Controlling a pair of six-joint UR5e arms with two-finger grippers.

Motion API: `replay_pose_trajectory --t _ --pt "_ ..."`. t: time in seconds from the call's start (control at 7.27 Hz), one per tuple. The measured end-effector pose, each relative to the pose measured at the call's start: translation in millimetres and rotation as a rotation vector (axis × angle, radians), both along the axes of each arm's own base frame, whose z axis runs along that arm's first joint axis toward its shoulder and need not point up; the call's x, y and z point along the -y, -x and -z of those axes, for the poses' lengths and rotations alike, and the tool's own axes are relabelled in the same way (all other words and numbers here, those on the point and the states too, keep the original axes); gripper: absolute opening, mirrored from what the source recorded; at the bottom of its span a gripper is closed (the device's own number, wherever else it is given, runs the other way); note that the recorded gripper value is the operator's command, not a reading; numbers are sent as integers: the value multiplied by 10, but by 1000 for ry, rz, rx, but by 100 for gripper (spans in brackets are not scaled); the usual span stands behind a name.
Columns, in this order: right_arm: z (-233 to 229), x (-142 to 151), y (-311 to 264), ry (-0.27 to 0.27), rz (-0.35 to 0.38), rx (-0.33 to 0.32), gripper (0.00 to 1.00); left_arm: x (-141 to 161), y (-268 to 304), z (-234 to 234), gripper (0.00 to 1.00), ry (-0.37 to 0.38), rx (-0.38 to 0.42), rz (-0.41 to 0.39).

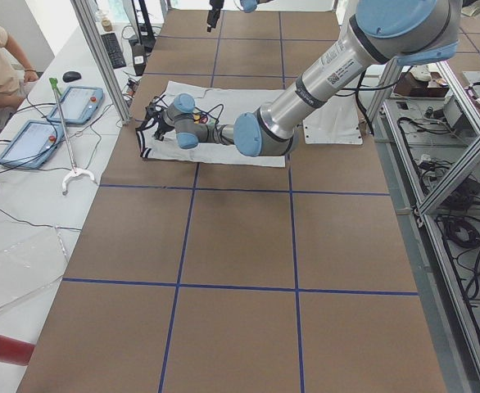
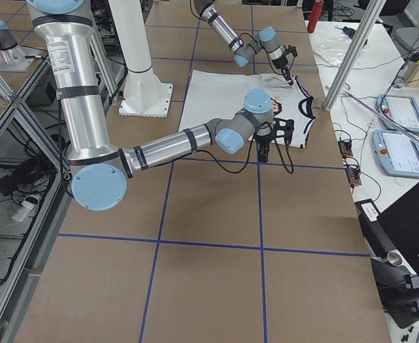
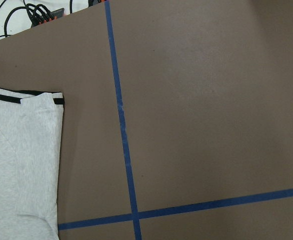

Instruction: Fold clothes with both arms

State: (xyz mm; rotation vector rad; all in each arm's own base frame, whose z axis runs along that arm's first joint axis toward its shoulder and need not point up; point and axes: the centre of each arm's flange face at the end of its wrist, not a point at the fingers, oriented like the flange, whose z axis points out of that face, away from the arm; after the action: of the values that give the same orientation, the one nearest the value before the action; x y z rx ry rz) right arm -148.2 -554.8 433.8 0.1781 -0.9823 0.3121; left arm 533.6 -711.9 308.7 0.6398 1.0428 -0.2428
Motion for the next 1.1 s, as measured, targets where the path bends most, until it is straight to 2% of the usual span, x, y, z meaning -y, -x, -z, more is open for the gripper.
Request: replay_pose_trajectory --t 0.28,0.41,0.69,0.83,0.96,1.1 --pt "118 20 107 1 -4 9 100 -40 -54 231 65 -12 -34 -9" --pt "305 50 297 24 -25 29 100 -101 -39 411 66 -9 -83 -33" --pt "723 -88 826 122 -97 78 100 -470 188 648 73 26 -157 -115" --pt "968 -351 1123 166 -102 66 100 -768 399 700 78 51 -167 -164" --pt "1225 -738 1455 203 -102 24 100 -1087 642 683 100 67 -173 -206" --pt "1405 -1183 1844 241 -110 -10 100 -1424 900 532 100 90 -178 -264"
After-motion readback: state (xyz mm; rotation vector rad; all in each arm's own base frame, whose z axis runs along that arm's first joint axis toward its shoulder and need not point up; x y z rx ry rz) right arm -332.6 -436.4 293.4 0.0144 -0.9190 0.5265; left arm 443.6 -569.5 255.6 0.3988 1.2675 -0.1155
